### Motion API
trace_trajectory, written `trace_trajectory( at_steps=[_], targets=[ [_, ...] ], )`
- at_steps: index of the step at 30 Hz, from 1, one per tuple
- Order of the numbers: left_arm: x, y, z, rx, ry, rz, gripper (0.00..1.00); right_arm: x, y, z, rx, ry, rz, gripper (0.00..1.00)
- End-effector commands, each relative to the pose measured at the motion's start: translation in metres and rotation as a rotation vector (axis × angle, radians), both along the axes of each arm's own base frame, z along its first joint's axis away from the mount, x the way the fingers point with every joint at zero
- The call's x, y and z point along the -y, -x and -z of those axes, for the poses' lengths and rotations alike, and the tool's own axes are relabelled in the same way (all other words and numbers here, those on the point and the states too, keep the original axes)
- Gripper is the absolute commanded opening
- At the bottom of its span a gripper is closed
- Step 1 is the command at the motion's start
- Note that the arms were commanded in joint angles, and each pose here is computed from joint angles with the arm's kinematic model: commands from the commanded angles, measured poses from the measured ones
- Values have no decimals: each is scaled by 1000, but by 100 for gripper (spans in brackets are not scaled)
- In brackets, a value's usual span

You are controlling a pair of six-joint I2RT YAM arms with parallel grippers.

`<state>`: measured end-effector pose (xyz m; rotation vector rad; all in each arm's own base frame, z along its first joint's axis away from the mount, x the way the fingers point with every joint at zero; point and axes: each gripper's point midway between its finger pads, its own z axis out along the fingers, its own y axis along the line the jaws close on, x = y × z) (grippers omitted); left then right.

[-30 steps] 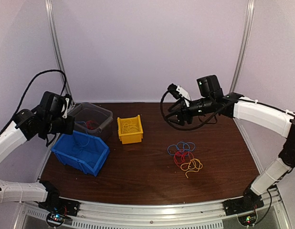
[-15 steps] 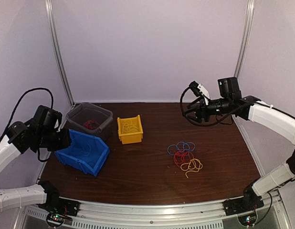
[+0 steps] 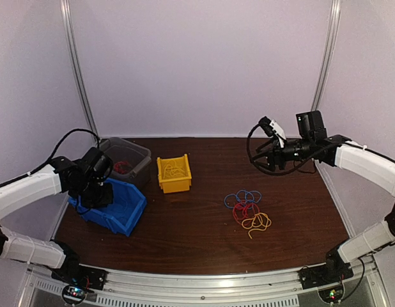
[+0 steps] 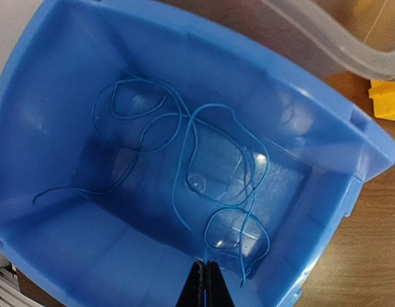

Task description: Untangle the cables

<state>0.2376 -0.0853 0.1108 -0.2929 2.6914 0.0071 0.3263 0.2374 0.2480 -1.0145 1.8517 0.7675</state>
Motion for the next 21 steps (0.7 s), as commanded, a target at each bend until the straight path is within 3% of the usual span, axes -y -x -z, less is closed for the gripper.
trace_trajectory(
  at_steps=[1, 4, 6, 10, 13, 21],
  targets=[
    [3, -28, -17, 123, -1, 4, 18, 12, 3, -3, 47, 11, 13, 65],
    [0, -37, -15, 138, -52, 7, 45, 19, 0, 4, 27, 1, 33, 65],
    [2, -41, -17, 147, -55, 19, 55, 23, -3, 11, 0, 0, 40, 66],
    [9, -55, -40, 216, -43, 47, 60, 40, -9, 32, -22, 83, 86, 65],
    [17, -72, -81, 371, -60, 71, 61, 56, -9, 52, -45, 174, 126, 62],
    [142, -111, -189, 813, 168, 407, 59, 83, 14, 112, -149, 395, 109, 50]
  ],
)
